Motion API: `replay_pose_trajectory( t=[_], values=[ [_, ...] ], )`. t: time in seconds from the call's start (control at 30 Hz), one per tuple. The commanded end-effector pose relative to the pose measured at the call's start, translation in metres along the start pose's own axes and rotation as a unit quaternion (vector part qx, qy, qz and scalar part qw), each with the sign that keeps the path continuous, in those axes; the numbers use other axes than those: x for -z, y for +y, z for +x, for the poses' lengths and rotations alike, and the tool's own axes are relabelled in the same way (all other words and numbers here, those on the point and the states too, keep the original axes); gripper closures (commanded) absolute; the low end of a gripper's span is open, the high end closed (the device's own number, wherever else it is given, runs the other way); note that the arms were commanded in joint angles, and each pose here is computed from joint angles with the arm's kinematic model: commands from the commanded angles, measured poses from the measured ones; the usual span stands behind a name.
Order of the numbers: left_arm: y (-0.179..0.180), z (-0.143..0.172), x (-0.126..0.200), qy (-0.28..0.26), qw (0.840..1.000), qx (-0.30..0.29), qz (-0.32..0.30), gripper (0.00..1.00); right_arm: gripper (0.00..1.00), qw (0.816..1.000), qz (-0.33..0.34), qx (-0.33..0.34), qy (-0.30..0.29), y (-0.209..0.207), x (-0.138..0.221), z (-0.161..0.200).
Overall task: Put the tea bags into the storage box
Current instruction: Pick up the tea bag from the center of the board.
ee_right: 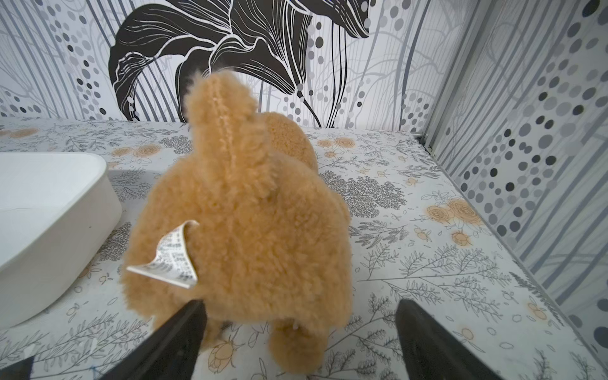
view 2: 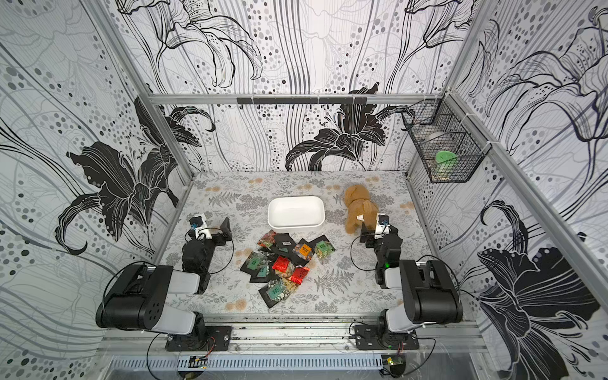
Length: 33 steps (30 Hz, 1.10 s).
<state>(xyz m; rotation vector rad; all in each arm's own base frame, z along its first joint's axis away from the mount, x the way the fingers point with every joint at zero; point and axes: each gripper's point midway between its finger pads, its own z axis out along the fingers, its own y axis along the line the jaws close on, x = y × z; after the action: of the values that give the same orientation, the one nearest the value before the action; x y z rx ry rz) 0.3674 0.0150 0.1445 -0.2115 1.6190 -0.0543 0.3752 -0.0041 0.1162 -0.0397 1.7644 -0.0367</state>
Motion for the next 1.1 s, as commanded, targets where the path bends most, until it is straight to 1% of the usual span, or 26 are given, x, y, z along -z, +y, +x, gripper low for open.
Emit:
replay_pose_trajectory(
  t=[0.0,0.6,0.7,0.77,0.9,0.93,1.0,1.03,1.07],
  values=[
    [-0.005,-0.006,-0.003,-0.009,1.000,-0.008,0.008,0.03,0.05,1.000,0.008,0.005,0.000,-0.003,0.000,0.001],
    [-0.004,-0.005,-0.003,-0.008,1.000,-0.008,0.007,0.03,0.05,1.000,0.008,0.005,0.000,-0.003,0.000,0.001],
    [-0.005,-0.007,-0.002,-0.012,1.000,-0.007,0.009,0.03,0.05,1.000,0.007,0.007,0.005,-0.003,-0.001,-0.007],
    [-0.005,-0.015,0.005,-0.028,1.000,-0.005,0.011,0.03,0.05,1.000,0.004,0.006,0.000,-0.002,0.007,-0.016],
    [-0.003,-0.043,0.029,-0.061,0.998,0.004,0.004,0.03,0.05,0.998,0.042,-0.041,-0.002,-0.017,0.028,-0.044],
    [-0.003,-0.054,0.034,-0.070,0.997,0.017,0.001,0.03,0.05,0.997,0.051,-0.059,-0.004,-0.020,0.034,-0.054],
    [0.006,-0.075,0.043,-0.088,0.993,0.076,-0.026,0.03,0.05,0.993,0.064,-0.101,-0.013,-0.025,0.043,-0.069],
    [0.018,-0.082,0.048,-0.095,0.985,0.132,-0.056,0.03,0.05,0.985,0.090,-0.149,-0.006,-0.034,0.049,-0.070],
    [0.032,-0.083,0.053,-0.093,0.972,0.195,-0.095,0.03,0.05,0.974,0.119,-0.193,0.015,-0.043,0.054,-0.065]
  ],
)
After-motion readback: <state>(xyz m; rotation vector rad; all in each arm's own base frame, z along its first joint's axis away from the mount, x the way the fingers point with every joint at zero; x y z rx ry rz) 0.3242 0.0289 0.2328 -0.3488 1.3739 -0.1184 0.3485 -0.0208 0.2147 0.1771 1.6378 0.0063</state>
